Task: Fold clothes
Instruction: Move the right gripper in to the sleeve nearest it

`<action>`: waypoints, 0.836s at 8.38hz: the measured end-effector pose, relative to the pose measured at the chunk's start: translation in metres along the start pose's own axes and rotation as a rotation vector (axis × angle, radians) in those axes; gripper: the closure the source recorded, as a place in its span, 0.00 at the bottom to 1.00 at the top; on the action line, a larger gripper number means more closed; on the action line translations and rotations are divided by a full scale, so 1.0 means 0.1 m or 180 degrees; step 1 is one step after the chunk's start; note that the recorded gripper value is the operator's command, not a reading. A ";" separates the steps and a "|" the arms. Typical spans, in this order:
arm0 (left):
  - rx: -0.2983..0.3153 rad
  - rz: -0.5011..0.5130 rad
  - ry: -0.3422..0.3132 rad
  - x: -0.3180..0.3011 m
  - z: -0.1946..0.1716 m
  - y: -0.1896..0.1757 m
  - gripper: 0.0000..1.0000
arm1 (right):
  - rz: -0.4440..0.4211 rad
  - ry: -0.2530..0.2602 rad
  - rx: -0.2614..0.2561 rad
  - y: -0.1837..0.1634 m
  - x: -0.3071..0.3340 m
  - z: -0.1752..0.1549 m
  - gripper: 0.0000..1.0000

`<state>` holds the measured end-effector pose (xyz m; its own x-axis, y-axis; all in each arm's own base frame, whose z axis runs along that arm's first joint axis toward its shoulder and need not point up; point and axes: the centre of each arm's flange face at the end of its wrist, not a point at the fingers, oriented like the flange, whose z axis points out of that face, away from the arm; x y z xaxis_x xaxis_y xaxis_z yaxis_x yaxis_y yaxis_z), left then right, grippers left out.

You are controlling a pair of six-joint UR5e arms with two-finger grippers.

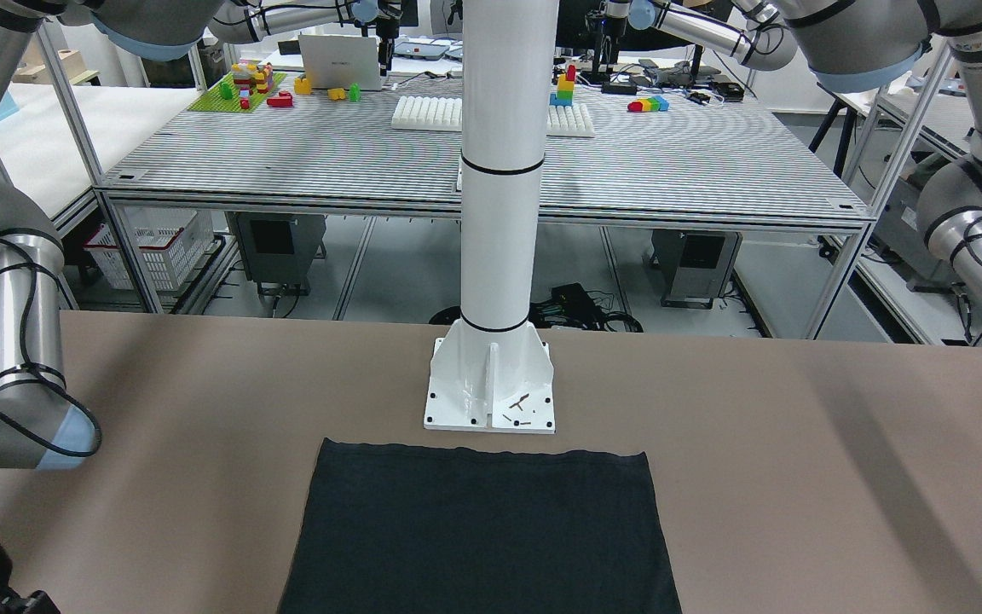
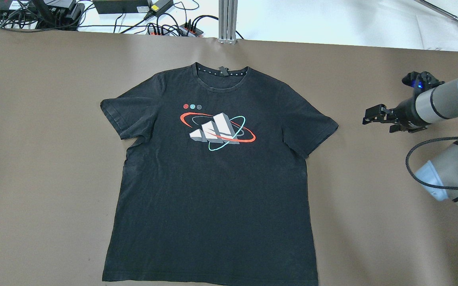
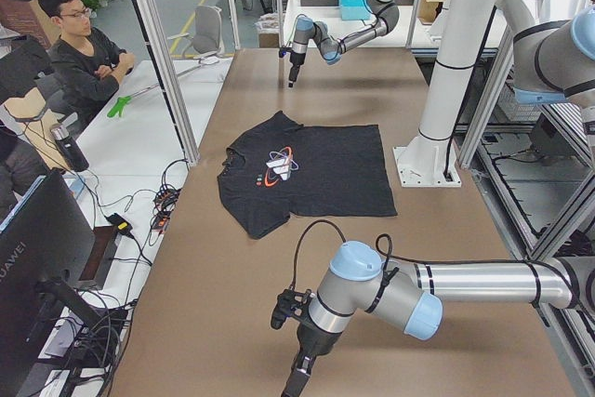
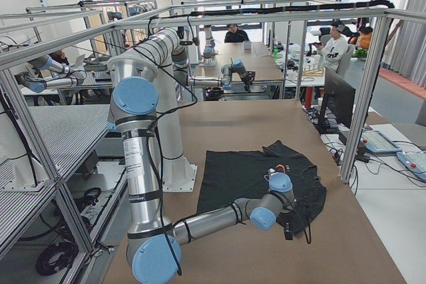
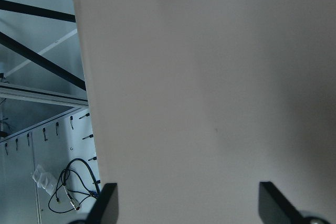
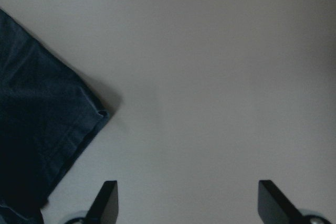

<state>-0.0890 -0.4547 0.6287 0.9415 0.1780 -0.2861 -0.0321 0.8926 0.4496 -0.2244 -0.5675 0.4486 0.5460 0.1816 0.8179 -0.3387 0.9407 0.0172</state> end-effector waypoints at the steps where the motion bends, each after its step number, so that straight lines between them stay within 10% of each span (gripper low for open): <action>1: 0.0008 0.0003 0.0009 0.01 0.00 -0.02 0.06 | 0.0127 0.0041 0.0138 -0.01 -0.22 0.12 0.18; 4: 0.0054 0.0012 0.0002 0.01 -0.04 -0.13 0.06 | 0.0484 0.0097 0.0636 -0.26 -0.54 0.68 0.21; 7: 0.0075 0.0005 -0.0003 0.02 -0.08 -0.12 0.06 | 0.0471 0.0090 0.0751 -0.34 -0.60 1.05 0.23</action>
<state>-0.0894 -0.4619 0.6157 0.9418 0.1790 -0.2846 -0.0257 0.8823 0.4700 -0.3260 -0.6400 0.4590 0.4973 0.3232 0.8051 -0.5837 0.8112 0.0349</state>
